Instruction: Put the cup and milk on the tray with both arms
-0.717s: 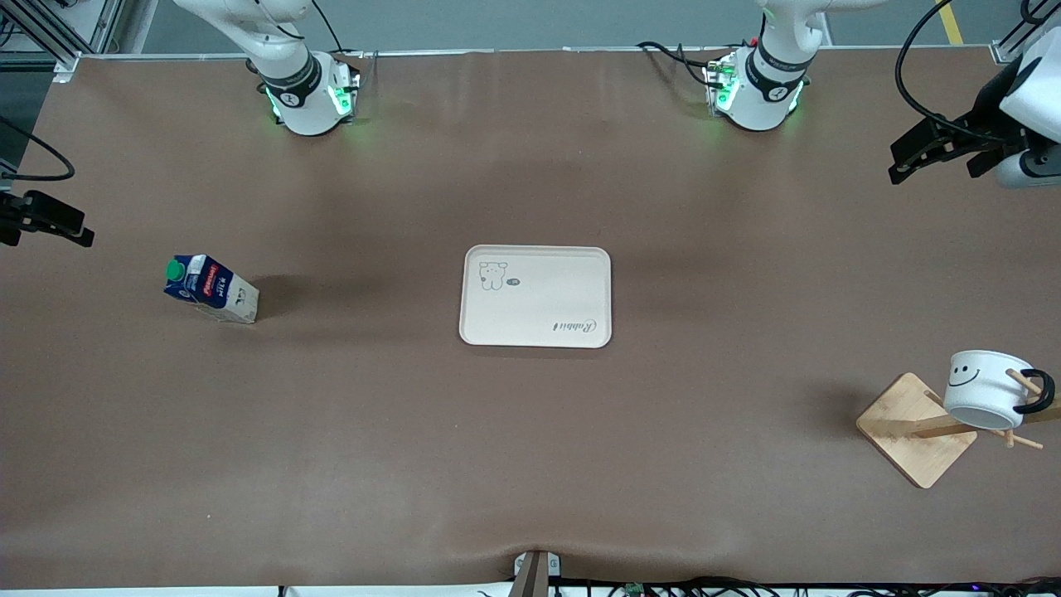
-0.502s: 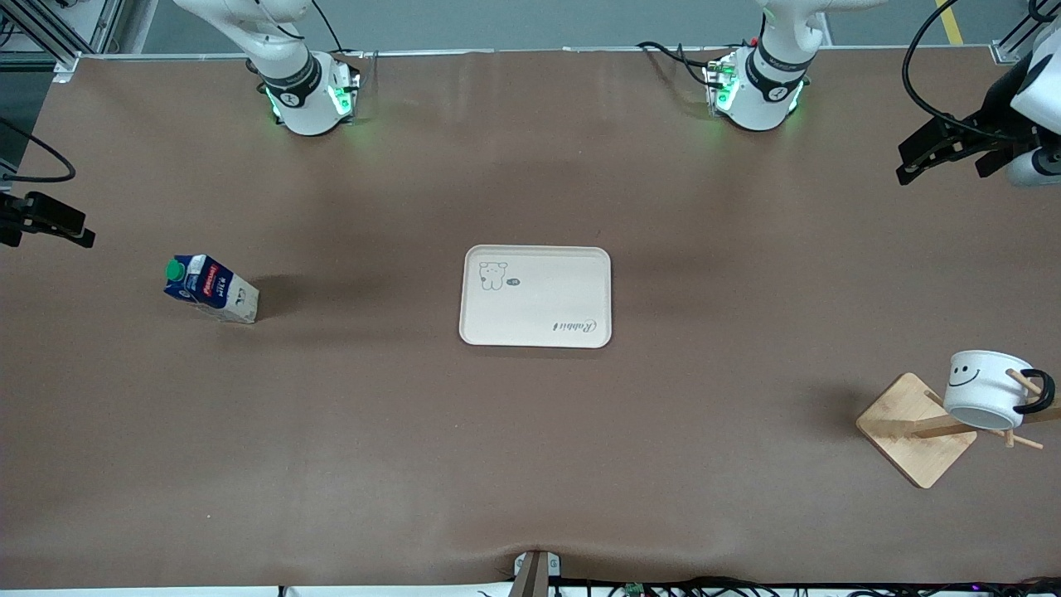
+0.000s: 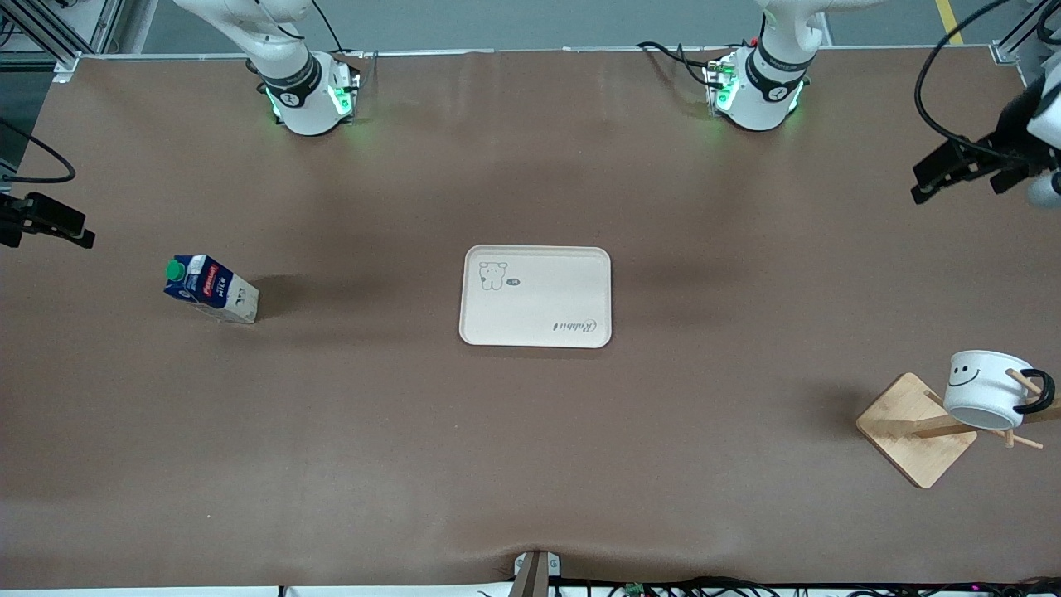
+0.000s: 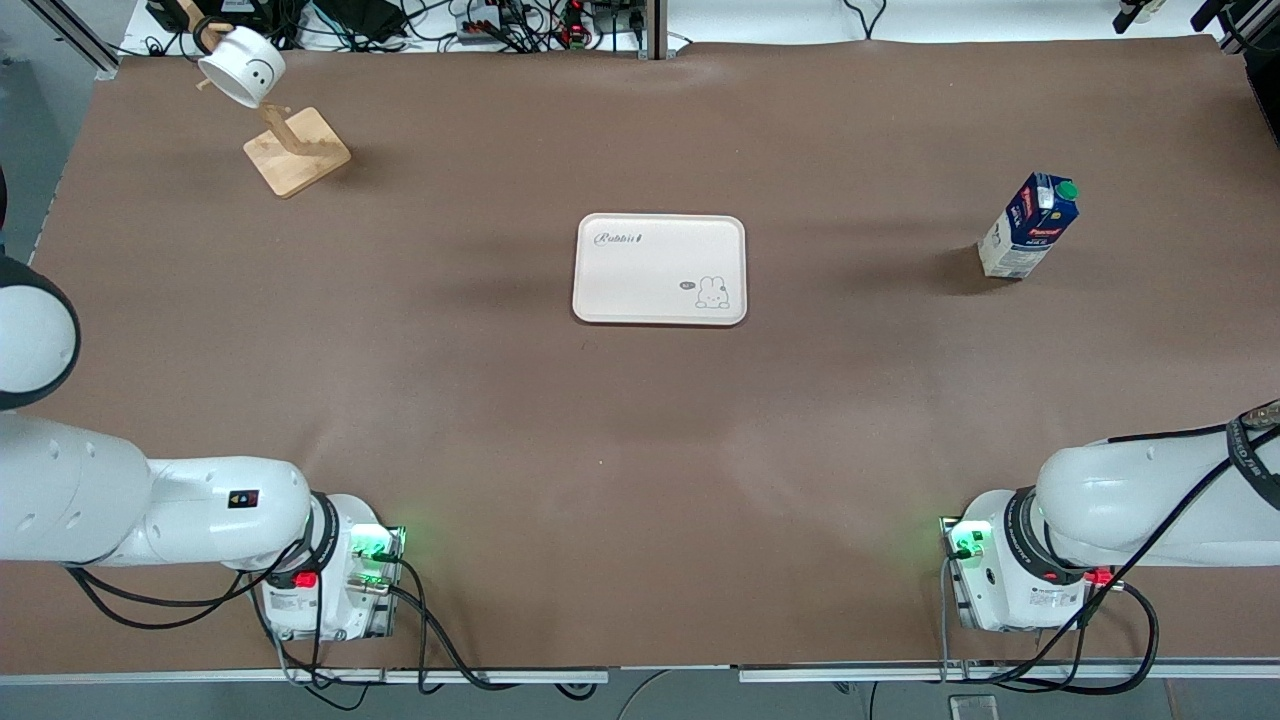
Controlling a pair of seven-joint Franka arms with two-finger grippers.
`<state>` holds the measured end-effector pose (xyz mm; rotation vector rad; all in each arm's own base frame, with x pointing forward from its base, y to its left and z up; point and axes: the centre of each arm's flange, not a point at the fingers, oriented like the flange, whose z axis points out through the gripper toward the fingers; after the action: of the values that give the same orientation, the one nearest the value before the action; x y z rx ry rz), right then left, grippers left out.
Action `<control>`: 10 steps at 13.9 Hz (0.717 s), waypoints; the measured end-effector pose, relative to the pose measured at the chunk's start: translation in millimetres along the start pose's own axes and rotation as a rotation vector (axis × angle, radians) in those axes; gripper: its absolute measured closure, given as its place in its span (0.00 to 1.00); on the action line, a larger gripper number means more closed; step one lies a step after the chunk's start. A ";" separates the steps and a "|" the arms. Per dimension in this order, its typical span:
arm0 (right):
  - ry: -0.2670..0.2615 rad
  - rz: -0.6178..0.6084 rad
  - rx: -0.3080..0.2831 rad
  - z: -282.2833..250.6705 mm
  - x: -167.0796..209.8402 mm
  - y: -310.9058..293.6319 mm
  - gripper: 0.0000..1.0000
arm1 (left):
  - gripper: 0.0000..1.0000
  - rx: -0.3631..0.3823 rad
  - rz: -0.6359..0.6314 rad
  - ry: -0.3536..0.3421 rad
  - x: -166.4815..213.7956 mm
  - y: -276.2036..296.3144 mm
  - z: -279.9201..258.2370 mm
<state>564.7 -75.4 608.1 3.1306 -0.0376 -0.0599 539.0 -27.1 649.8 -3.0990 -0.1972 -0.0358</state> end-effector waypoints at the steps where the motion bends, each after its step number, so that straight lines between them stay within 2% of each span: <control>1: 0.000 0.000 0.000 0.1 0.0 0.0 0.00 | 0.00 -0.002 -0.015 0.016 6.5 -7.1 6.9; 6: 0.000 0.000 0.000 0.0 0.3 0.0 0.00 | 0.00 -0.018 -0.117 0.129 32.6 -42.6 51.1; 10: 0.000 -0.001 0.000 0.0 0.4 -0.7 0.00 | 0.00 -0.034 -0.237 0.165 39.0 -45.8 94.1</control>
<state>565.1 -74.7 608.1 3.1307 -0.0354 -0.0596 573.7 26.7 558.4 -3.0667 -0.5610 -0.3021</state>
